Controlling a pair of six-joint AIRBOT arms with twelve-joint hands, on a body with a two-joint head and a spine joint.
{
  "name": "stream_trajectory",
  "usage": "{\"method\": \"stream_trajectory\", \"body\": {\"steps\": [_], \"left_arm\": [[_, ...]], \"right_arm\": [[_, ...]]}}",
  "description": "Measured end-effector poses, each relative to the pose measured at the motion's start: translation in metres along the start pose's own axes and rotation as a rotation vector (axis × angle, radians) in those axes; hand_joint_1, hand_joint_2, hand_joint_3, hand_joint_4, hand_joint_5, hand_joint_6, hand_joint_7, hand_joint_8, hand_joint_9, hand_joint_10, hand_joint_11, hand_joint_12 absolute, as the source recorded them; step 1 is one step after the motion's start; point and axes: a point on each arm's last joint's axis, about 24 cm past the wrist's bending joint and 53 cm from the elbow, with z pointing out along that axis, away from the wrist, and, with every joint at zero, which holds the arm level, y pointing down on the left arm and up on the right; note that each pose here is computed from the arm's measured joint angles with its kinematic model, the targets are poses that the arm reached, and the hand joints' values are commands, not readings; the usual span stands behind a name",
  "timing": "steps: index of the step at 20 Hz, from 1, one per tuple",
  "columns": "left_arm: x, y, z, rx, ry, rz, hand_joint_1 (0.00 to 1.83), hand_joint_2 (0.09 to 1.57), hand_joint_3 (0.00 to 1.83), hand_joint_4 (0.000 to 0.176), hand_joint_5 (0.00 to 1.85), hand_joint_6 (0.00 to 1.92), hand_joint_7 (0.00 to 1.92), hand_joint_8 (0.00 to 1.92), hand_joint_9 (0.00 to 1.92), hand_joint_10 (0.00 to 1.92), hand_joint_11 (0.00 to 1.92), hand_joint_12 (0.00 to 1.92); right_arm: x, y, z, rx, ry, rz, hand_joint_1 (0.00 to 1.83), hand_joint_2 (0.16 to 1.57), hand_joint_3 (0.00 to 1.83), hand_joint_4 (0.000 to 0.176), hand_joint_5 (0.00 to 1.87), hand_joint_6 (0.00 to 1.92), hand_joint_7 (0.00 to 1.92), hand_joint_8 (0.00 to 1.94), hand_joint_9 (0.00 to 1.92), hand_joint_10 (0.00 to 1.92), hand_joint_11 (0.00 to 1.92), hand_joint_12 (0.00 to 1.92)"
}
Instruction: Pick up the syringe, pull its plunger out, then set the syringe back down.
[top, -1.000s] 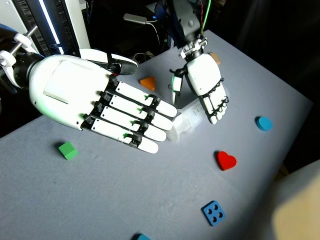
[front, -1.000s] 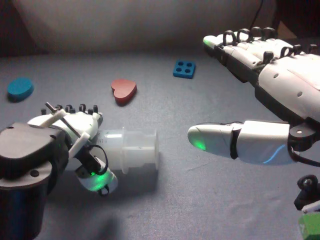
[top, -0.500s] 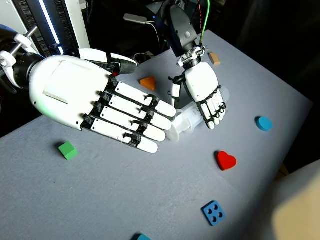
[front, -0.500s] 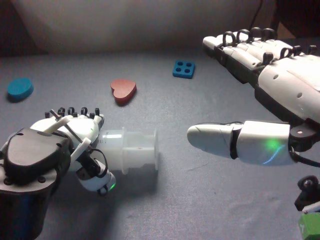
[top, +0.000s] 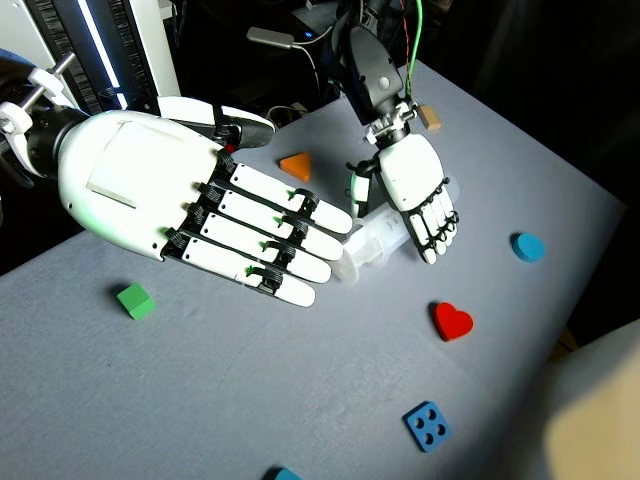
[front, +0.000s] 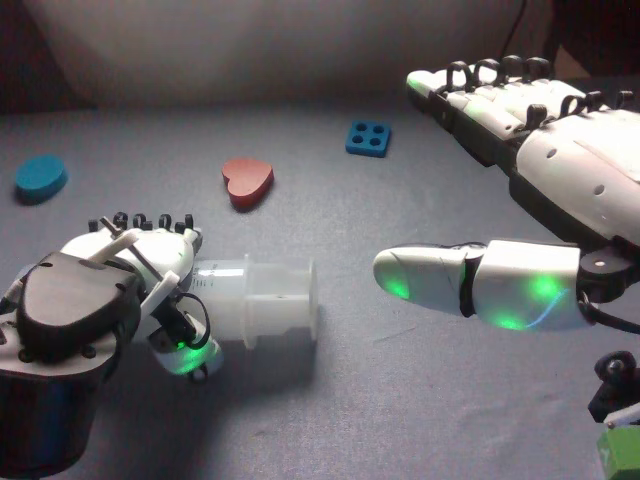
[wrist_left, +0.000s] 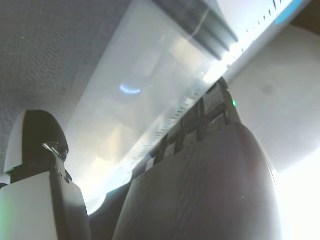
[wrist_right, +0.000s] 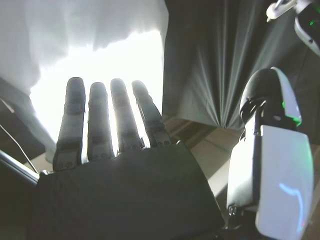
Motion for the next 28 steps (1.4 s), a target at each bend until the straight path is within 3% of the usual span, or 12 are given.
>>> {"method": "stream_trajectory", "body": {"steps": [4, 8, 9, 10, 11, 12, 13, 14, 19, 24, 25, 28], "left_arm": [[0.000, -0.001, 0.002, 0.009, -0.011, 0.008, 0.97, 1.02, 0.00, 0.000, 0.36, 0.01, 0.39, 0.01, 0.37, 0.02, 0.03, 0.94], [-0.001, -0.005, 0.003, 0.021, -0.019, 0.019, 1.18, 1.10, 0.00, 0.000, 0.68, 0.02, 0.75, 0.03, 0.74, 0.06, 0.39, 0.99], [-0.001, -0.006, 0.003, 0.026, -0.018, 0.021, 1.31, 1.15, 0.00, 0.000, 0.81, 0.02, 0.87, 0.92, 0.87, 0.10, 0.55, 1.01], [0.000, -0.006, 0.003, 0.027, -0.016, 0.021, 1.35, 1.15, 0.00, 0.000, 0.84, 0.77, 0.89, 1.12, 0.84, 1.08, 0.68, 1.09], [-0.003, -0.005, 0.005, 0.025, -0.021, 0.017, 1.36, 1.15, 0.00, 0.000, 0.84, 0.93, 0.88, 1.16, 0.86, 1.29, 0.75, 1.16], [-0.004, -0.005, 0.005, 0.024, -0.025, 0.018, 1.37, 1.14, 0.00, 0.000, 0.85, 0.94, 0.91, 1.12, 0.90, 1.31, 0.80, 1.19], [-0.004, -0.004, 0.005, 0.017, -0.023, 0.012, 1.47, 1.13, 0.00, 0.000, 0.88, 0.86, 0.92, 1.06, 0.93, 1.21, 0.74, 1.54], [-0.004, -0.003, 0.005, 0.015, -0.025, 0.000, 1.49, 1.13, 0.00, 0.000, 0.86, 0.86, 0.92, 1.04, 0.95, 1.18, 0.75, 1.60], [-0.002, -0.008, 0.003, 0.033, -0.018, 0.006, 1.49, 1.13, 0.00, 0.000, 0.78, 1.01, 0.90, 1.06, 0.96, 1.13, 0.77, 1.59], [0.005, -0.046, -0.003, 0.201, 0.019, 0.091, 1.49, 1.13, 0.00, 0.000, 0.79, 0.99, 0.91, 1.06, 0.96, 1.12, 0.77, 1.59], [0.008, -0.061, -0.011, 0.268, 0.027, 0.132, 1.49, 1.13, 0.00, 0.000, 0.79, 0.99, 0.92, 1.05, 0.97, 1.11, 0.77, 1.59], [0.005, -0.083, -0.024, 0.353, 0.018, 0.137, 1.49, 1.12, 0.00, 0.000, 0.85, 0.92, 0.94, 1.01, 0.97, 1.11, 0.79, 1.58]], "right_arm": [[0.000, 0.000, 0.000, 0.000, 0.000, 0.001, 0.14, 0.96, 0.00, 0.000, 0.00, 0.00, 0.00, 0.00, 0.00, 0.00, 0.00, 0.24], [0.000, 0.000, 0.000, 0.000, 0.001, 0.002, 0.11, 0.97, 0.00, 0.000, 0.00, 0.00, 0.00, 0.00, 0.00, 0.00, 0.00, 0.23], [0.000, 0.000, 0.000, 0.000, 0.001, 0.001, 0.11, 0.97, 0.00, 0.000, 0.00, 0.00, 0.00, 0.00, 0.00, 0.00, 0.00, 0.24], [0.000, 0.000, 0.000, 0.000, 0.001, 0.001, 0.11, 0.97, 0.00, 0.000, 0.00, 0.00, 0.00, 0.00, 0.00, 0.00, 0.00, 0.24], [0.000, 0.000, 0.000, 0.000, 0.001, 0.002, 0.11, 0.97, 0.00, 0.000, 0.00, 0.00, 0.00, 0.00, 0.00, 0.00, 0.00, 0.24], [0.001, 0.000, 0.000, -0.001, 0.001, 0.002, 0.11, 0.97, 0.00, 0.000, 0.00, 0.00, 0.00, 0.00, 0.00, 0.00, 0.00, 0.24], [0.001, 0.000, 0.000, -0.001, 0.001, 0.003, 0.11, 0.97, 0.00, 0.000, 0.00, 0.00, 0.00, 0.00, 0.00, 0.00, 0.00, 0.24], [0.001, 0.000, 0.000, 0.001, 0.001, 0.004, 0.11, 0.97, 0.00, 0.000, 0.00, 0.00, 0.00, 0.00, 0.00, 0.00, 0.00, 0.24], [0.001, 0.000, 0.001, -0.001, 0.001, 0.009, 0.11, 0.97, 0.00, 0.000, 0.00, 0.00, 0.00, 0.00, 0.00, 0.00, 0.00, 0.24], [0.002, 0.000, 0.000, -0.005, 0.010, 0.060, 0.15, 0.94, 0.00, 0.000, 0.00, 0.00, 0.01, 0.00, 0.00, 0.00, 0.00, 0.22], [0.000, 0.003, -0.001, -0.025, 0.015, 0.075, 0.15, 0.94, 0.00, 0.000, 0.01, 0.00, 0.01, 0.00, 0.00, 0.00, 0.00, 0.22], [-0.007, 0.006, -0.002, -0.079, 0.049, 0.154, 0.15, 0.94, 0.00, 0.000, 0.01, 0.00, 0.01, 0.00, 0.00, 0.00, 0.00, 0.22]]}}
